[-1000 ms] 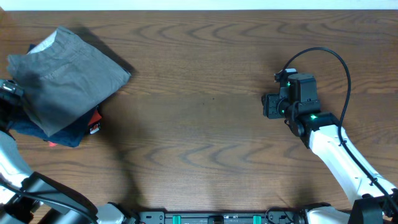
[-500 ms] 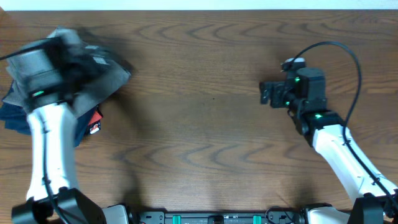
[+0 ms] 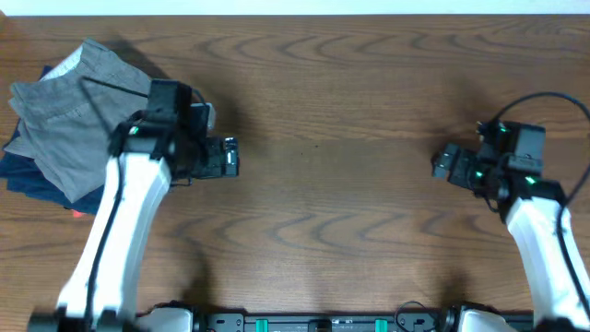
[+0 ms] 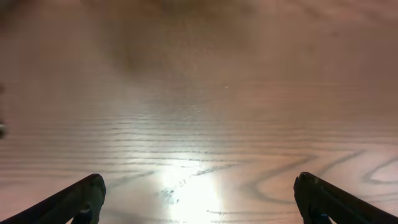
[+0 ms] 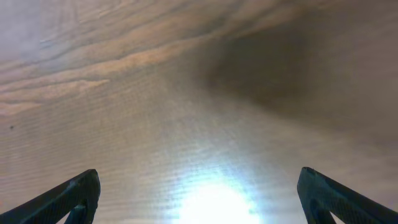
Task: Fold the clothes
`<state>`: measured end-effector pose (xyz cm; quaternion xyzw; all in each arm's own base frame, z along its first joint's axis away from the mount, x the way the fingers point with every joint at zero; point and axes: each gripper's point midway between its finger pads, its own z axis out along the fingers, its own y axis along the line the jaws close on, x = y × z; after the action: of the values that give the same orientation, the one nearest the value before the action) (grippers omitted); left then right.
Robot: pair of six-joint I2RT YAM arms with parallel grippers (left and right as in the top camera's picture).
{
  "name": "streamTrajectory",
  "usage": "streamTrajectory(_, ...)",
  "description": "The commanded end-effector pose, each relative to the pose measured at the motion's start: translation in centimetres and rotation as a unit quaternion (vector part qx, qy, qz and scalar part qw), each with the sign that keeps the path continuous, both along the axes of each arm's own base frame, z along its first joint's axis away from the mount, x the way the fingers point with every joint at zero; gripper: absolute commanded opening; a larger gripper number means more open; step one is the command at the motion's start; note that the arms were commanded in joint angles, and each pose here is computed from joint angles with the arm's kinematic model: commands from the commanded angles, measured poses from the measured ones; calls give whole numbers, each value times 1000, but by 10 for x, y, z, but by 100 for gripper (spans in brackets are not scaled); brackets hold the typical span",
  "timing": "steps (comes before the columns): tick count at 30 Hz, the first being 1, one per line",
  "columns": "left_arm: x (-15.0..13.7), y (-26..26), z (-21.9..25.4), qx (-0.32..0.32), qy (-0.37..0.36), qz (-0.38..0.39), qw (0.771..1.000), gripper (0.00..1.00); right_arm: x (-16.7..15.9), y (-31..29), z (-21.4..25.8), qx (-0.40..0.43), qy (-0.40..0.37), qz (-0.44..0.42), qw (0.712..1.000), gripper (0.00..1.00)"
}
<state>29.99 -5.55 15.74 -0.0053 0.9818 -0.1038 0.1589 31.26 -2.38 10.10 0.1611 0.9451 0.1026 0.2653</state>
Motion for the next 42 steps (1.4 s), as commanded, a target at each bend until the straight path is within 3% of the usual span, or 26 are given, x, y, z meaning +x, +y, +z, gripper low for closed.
streamTrajectory(1, -13, 7, 38, 13, -76, 0, 997, 98, -7, -8, 31, -13, -41, -19, 999, 99)
streamTrajectory(10, -81, 41, 97, 42, -288, 80, 954, 98, -44, -17, 120, -95, -193, -40, 976, 99)
streamTrajectory(17, -118, 45, 123, 28, -371, 86, 924, 98, -58, -14, 149, -104, -249, -44, 962, 99)
streamTrajectory(22, -125, 45, 130, 24, -392, 87, 916, 98, -59, -14, 147, -103, -246, -44, 963, 99)
streamTrajectory(42, -130, 46, 119, 28, -368, 86, 925, 98, -69, -11, 137, -100, -228, -41, 968, 99)
